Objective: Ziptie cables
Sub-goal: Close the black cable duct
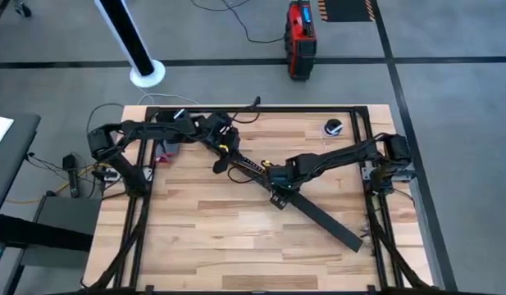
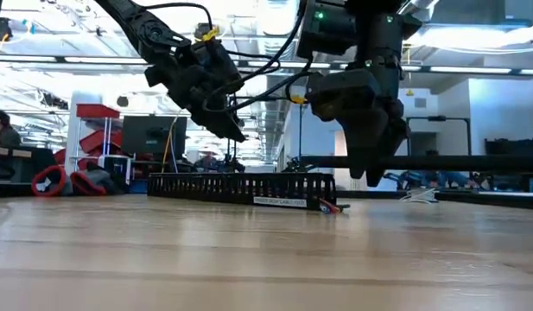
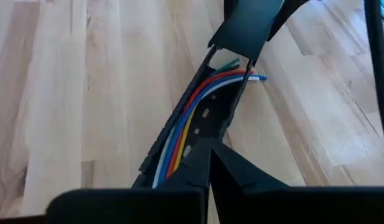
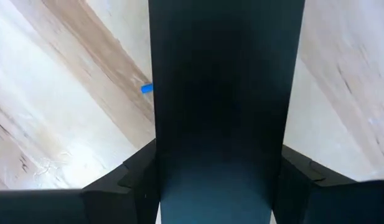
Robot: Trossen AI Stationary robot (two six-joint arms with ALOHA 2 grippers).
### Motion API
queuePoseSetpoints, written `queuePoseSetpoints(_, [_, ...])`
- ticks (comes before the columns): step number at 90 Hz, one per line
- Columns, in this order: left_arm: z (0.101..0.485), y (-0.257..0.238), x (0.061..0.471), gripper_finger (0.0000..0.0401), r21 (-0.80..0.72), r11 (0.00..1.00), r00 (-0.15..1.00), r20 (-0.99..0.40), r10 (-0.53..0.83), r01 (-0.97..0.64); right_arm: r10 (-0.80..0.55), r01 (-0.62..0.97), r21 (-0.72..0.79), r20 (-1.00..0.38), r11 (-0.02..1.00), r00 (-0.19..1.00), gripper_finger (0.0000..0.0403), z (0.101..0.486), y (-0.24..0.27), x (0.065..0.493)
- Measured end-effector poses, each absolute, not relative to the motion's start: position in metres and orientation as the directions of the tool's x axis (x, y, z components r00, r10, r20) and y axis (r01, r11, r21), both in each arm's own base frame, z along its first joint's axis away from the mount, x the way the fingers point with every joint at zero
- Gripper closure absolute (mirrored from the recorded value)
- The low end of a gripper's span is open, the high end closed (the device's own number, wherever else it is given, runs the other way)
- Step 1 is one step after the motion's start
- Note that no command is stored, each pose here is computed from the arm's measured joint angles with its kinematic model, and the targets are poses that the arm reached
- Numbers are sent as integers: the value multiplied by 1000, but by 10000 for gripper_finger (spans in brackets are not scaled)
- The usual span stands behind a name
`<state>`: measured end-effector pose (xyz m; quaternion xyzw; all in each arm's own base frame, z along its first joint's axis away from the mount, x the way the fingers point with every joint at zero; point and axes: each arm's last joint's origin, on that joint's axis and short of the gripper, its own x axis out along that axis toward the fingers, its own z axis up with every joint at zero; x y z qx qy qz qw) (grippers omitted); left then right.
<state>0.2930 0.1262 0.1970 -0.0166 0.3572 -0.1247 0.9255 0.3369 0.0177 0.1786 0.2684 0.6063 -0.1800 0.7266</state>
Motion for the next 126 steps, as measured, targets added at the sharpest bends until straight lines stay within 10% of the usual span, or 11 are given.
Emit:
queuePoseSetpoints(70, [186,128,281,401,-139,972,635,-737,-230,190,61,573,179,-974,800,219,200,179,11,339])
queuePoseSetpoints(126, [150,158,245,401,-14,995,576,-816,45,-97,84,582,222,-964,782,253,200,186,6,345])
